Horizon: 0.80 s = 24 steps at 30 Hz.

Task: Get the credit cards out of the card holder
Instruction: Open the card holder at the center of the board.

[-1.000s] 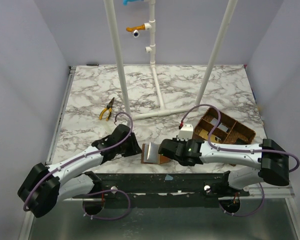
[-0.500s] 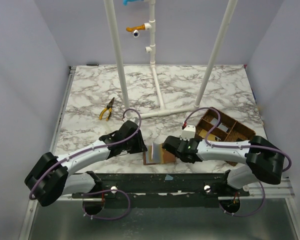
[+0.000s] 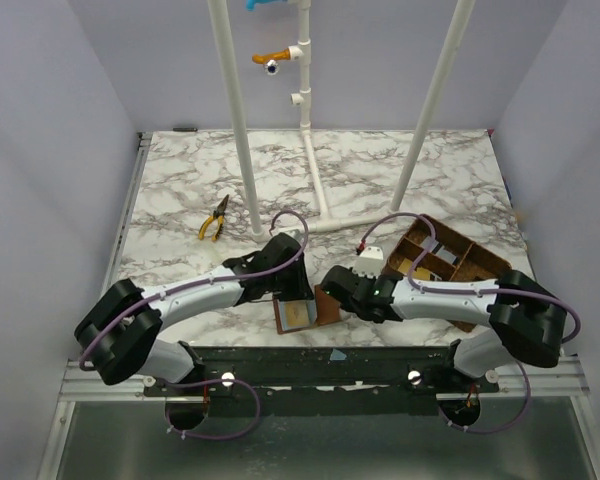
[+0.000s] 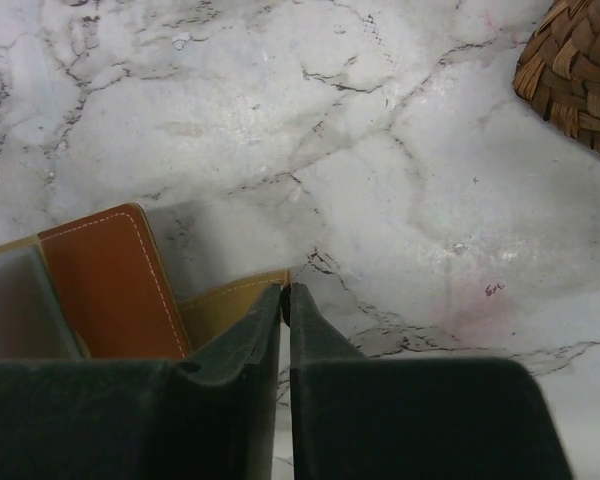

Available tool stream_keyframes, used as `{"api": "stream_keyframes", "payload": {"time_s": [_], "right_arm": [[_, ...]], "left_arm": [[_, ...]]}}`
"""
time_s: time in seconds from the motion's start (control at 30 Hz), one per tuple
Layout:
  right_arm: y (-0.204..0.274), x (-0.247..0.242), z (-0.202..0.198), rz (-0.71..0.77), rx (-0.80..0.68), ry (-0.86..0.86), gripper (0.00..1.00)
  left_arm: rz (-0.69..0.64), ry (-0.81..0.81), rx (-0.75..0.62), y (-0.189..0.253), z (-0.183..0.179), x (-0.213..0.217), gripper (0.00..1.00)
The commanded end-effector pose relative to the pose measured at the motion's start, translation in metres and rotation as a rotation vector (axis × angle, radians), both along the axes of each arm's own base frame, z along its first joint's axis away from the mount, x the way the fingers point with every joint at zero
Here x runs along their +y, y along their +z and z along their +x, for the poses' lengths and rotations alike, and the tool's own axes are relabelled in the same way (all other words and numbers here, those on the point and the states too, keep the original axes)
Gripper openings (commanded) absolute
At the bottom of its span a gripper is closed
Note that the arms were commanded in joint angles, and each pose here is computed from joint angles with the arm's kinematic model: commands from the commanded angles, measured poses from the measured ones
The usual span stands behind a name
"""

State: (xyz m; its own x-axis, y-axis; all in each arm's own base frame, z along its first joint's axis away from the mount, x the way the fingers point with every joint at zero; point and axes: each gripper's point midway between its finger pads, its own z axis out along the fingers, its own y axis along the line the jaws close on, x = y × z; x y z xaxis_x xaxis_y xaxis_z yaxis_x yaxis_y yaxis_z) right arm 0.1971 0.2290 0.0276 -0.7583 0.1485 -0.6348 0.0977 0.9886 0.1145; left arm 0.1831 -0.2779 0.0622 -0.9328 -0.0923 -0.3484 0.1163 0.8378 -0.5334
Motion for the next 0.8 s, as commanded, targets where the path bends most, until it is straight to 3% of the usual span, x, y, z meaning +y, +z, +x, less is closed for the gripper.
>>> {"api": "stream_keyframes", "payload": {"time_s": [0.0, 0.07, 0.1, 0.2, 0.4, 0.77], "right_arm": [[0.028, 0.006, 0.002, 0.079, -0.028, -0.001, 0.24], [0.045, 0.008, 0.004, 0.116, -0.053, -0.001, 0.47], [0.055, 0.008, 0.005, 0.137, -0.067, -0.002, 0.53], [0.083, 0.006, 0.007, 0.189, -0.113, -0.008, 0.63], [0.118, -0.001, 0.005, 0.227, -0.166, 0.030, 0.61], [0.114, 0.042, -0.002, 0.359, -0.115, 0.161, 0.60]], "left_arm": [[-0.018, -0.014, 0.043, 0.003, 0.000, -0.017, 0.26], [-0.014, -0.006, 0.064, -0.002, 0.002, -0.020, 0.26], [-0.009, -0.004, 0.070, -0.005, 0.003, -0.022, 0.26], [0.001, -0.009, 0.093, -0.011, 0.007, -0.030, 0.26], [-0.024, 0.004, 0.133, -0.023, 0.011, -0.044, 0.24], [-0.001, 0.018, 0.053, 0.001, 0.014, -0.029, 0.25]]}}
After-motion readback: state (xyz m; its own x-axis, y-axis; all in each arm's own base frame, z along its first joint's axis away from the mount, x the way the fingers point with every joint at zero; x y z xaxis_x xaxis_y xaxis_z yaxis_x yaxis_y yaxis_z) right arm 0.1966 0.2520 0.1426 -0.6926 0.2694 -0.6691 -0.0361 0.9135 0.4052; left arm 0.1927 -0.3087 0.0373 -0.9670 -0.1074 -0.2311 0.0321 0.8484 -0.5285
